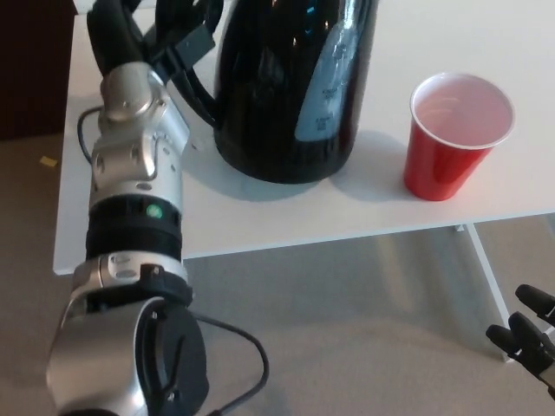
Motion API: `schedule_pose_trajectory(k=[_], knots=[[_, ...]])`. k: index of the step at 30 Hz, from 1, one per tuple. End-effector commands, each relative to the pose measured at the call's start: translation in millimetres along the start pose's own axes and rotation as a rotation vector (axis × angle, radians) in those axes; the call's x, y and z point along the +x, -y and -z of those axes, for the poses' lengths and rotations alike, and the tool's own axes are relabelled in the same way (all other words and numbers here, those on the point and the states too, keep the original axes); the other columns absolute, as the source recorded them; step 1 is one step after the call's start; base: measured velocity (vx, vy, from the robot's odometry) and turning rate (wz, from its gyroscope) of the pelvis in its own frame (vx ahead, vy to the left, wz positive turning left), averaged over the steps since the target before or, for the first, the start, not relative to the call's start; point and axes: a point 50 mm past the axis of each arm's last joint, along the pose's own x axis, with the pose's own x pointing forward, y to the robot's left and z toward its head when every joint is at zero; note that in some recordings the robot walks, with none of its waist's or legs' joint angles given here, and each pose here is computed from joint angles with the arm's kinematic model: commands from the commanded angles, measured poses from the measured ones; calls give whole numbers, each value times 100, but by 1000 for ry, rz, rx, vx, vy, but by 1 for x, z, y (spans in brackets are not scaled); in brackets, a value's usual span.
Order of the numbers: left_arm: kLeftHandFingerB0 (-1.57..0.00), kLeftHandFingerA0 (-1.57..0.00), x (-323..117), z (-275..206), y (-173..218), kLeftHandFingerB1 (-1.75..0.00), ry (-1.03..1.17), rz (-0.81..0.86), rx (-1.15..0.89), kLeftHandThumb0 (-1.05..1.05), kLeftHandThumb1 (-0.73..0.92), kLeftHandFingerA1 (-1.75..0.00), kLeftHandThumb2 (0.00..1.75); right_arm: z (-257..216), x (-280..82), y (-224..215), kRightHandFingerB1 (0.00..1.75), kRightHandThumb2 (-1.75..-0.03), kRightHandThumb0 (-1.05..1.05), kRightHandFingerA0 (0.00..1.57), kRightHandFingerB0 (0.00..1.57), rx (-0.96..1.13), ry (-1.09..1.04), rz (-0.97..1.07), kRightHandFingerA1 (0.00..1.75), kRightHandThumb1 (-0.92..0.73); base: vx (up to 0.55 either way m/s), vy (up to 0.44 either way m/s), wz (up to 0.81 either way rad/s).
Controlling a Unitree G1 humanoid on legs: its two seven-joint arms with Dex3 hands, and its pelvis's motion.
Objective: The robot walk towards a table in front and uses its left hand to pick up the pot from the base and pour water to the cup on the right hand side
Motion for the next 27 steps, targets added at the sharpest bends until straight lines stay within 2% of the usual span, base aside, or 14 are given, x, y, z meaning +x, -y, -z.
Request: schedule_pose_trajectory(k=[1,7,8,9,10,13,14,15,18,20,22,24,25,27], knots=[[-51,-73,-1,4,-2,-170,-50,31,-72,-12,63,-175,55,-3,0,2,54,-66,-38,72,56,-18,18,13,59,-38,0,0,0],[-61,-73,-1,13,-14,-163,-68,116,-36,-21,63,-175,57,-2,0,3,54,-66,-40,82,59,-37,11,22,61,-37,0,0,0],[-73,-72,1,15,-19,-81,-92,199,-24,-43,56,-122,58,-2,1,2,54,-67,-38,73,57,-45,8,21,61,-39,0,0,0],[-73,-72,1,16,-22,-81,-103,234,-19,-43,56,-122,58,-2,1,1,54,-67,-38,73,57,-48,6,20,61,-39,0,0,0],[-63,-67,2,17,-24,-58,-99,296,27,-53,56,-76,57,-2,2,-1,47,-53,-28,78,62,-44,7,21,53,-46,0,0,0],[-63,-67,2,17,-24,-58,-99,308,33,-53,56,-76,57,-2,2,-1,47,-53,-28,78,62,-44,7,21,53,-46,0,0,0],[0,0,2,15,-26,-1,-139,512,212,-93,53,0,60,-3,3,-1,54,-67,-35,76,59,-38,6,27,61,-41,0,0,0],[0,0,1,14,-28,0,-173,607,301,-96,51,0,62,-3,3,-1,47,-54,-28,81,64,-37,7,30,53,-47,0,0,0],[0,0,1,13,-29,0,-178,628,324,-96,51,0,62,-4,3,-1,47,-54,-28,81,64,-39,9,30,53,-47,0,0,0],[0,0,4,6,-37,0,-186,688,431,-89,52,0,57,-6,3,-1,55,-68,-38,75,59,-50,15,26,61,-40,0,0,0],[0,0,6,3,-43,0,-189,707,483,-83,48,0,56,-6,3,0,47,-54,-27,80,65,-43,12,30,53,-48,0,0,0],[0,0,7,1,-48,0,-205,711,526,-86,46,0,58,-6,4,0,55,-67,-35,76,59,-37,7,38,61,-41,0,0,0],[0,0,6,1,-55,0,-203,720,589,-90,47,0,60,-6,4,0,46,-54,-28,80,61,-51,7,31,52,-48,0,0,0],[0,0,6,0,-62,0,-213,723,636,-91,50,0,57,-6,3,0,47,-53,-29,82,62,-60,5,26,53,-46,0,0,0]])
